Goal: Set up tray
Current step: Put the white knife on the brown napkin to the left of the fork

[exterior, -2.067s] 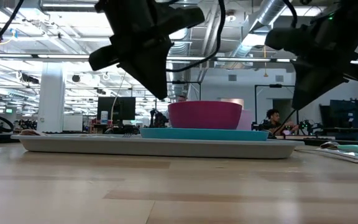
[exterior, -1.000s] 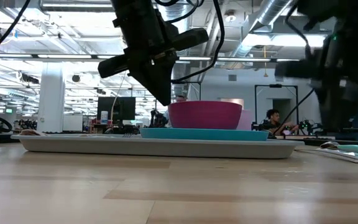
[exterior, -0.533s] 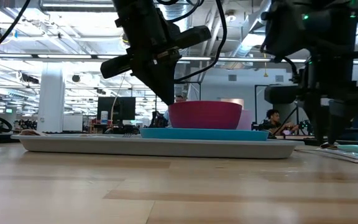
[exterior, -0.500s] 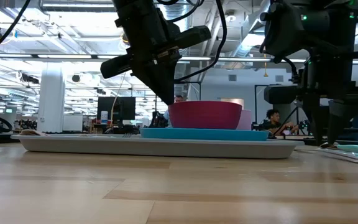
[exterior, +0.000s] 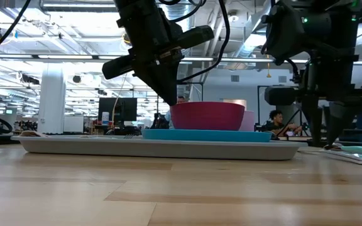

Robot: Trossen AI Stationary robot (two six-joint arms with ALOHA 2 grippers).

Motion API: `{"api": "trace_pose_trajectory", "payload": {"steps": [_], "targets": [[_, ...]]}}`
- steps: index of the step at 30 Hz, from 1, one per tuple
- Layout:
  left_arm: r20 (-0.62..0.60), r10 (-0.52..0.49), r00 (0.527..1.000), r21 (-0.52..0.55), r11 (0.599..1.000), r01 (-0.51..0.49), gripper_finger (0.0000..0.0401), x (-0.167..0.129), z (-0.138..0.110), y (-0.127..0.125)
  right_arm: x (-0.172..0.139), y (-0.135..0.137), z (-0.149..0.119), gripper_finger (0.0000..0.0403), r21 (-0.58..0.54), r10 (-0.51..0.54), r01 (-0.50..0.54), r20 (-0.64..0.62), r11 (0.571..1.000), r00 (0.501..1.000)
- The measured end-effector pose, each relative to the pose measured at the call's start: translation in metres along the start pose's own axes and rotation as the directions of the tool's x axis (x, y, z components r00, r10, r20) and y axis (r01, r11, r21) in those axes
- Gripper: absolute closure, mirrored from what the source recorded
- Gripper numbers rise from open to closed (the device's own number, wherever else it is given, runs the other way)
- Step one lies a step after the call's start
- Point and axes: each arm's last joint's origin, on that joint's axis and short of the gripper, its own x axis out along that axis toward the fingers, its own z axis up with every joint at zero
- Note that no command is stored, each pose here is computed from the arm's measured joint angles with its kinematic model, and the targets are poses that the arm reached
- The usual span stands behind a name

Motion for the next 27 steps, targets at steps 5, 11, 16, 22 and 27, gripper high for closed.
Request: {"api": "trace_pose_trajectory", "payload": {"steps": [5, 11, 16, 22, 27], "targets": [[0.001, -0.002, 1.000, 0.008, 1.000, 0.002, 0.0401, 0.000, 0.000, 0.000, 0.008, 0.002, -0.002, 0.0319, -0.002, -0.032, 0.032, 0.004, 0.999, 0.999], [0.005, -0.014, 1.000, 0.003, 1.000, 0.014, 0.0401, 0.000, 0.001, -0.001, 0.022, 0.009, -0.003, 0.0319, 0.018, -0.077, 0.077, 0.014, 0.997, 0.997], [0.005, -0.014, 1.000, 0.004, 1.000, 0.014, 0.0401, 0.000, 0.001, -0.001, 0.022, 0.010, 0.002, 0.0319, -0.039, -0.073, 0.073, 0.003, 0.997, 0.997], [0.005, -0.014, 1.000, -0.004, 1.000, 0.014, 0.0401, 0.000, 0.000, -0.001, 0.022, 0.011, 0.003, 0.0323, -0.068, -0.070, 0.070, 0.002, 0.995, 0.998], [0.005, -0.014, 1.000, -0.016, 1.000, 0.014, 0.0401, 0.000, 0.001, -0.001, 0.022, 0.011, 0.003, 0.0323, -0.067, -0.067, 0.067, 0.003, 0.996, 0.998]]}}
